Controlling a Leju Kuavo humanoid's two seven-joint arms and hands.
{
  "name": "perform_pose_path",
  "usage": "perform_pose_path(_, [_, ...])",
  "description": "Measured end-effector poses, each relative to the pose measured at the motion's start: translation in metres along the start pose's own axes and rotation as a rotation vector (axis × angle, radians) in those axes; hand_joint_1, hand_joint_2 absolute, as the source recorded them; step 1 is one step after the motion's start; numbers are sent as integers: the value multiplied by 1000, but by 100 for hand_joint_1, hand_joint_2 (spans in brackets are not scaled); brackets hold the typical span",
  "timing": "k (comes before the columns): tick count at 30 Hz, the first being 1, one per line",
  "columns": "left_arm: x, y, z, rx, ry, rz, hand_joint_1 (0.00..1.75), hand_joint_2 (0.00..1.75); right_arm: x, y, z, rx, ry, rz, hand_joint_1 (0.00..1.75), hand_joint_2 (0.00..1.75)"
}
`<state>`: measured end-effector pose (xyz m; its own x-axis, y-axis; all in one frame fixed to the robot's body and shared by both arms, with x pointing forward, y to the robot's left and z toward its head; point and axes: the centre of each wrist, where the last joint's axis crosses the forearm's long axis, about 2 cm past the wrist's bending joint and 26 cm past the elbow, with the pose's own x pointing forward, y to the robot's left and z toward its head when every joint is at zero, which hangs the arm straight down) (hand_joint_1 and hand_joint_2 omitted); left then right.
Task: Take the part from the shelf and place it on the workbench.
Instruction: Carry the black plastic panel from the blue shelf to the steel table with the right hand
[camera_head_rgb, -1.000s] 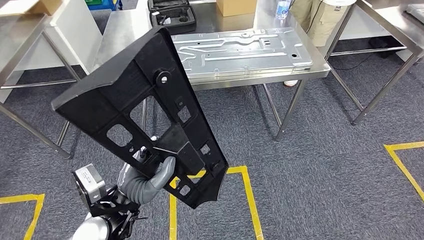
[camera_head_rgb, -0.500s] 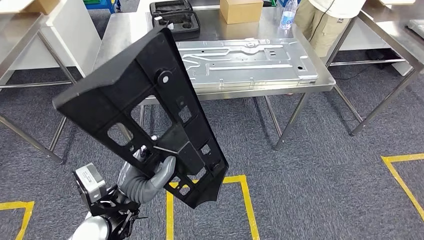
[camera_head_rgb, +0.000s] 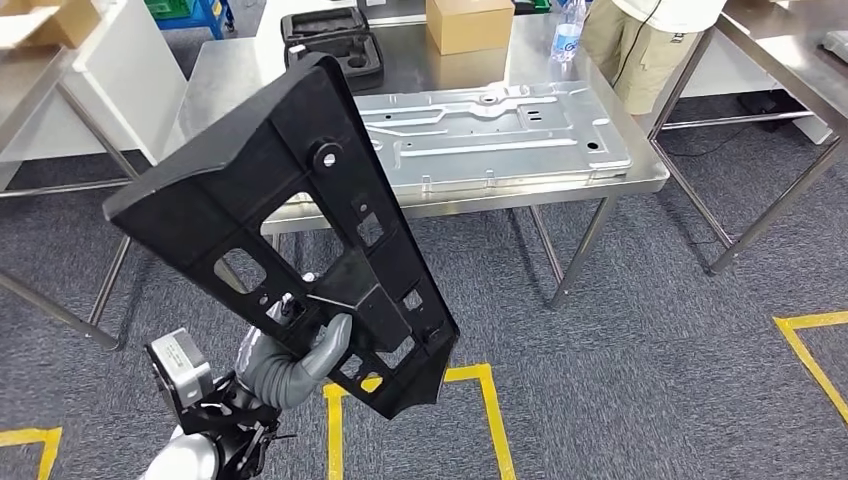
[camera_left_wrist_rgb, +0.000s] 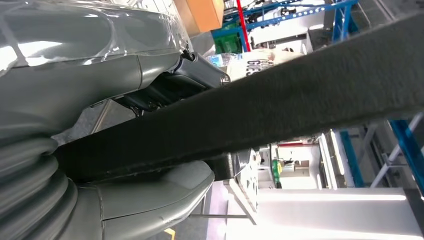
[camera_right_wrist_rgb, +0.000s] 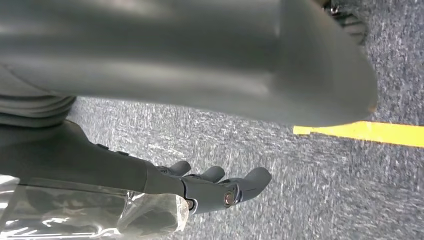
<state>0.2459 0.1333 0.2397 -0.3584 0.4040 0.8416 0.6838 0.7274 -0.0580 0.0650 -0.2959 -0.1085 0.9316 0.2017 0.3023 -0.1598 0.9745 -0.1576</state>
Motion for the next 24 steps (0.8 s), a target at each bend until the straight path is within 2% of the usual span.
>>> perform_pose_path(24, [0,0,0,2,1,-1,175,175,-1,-3,0,-2,1,1,0,0])
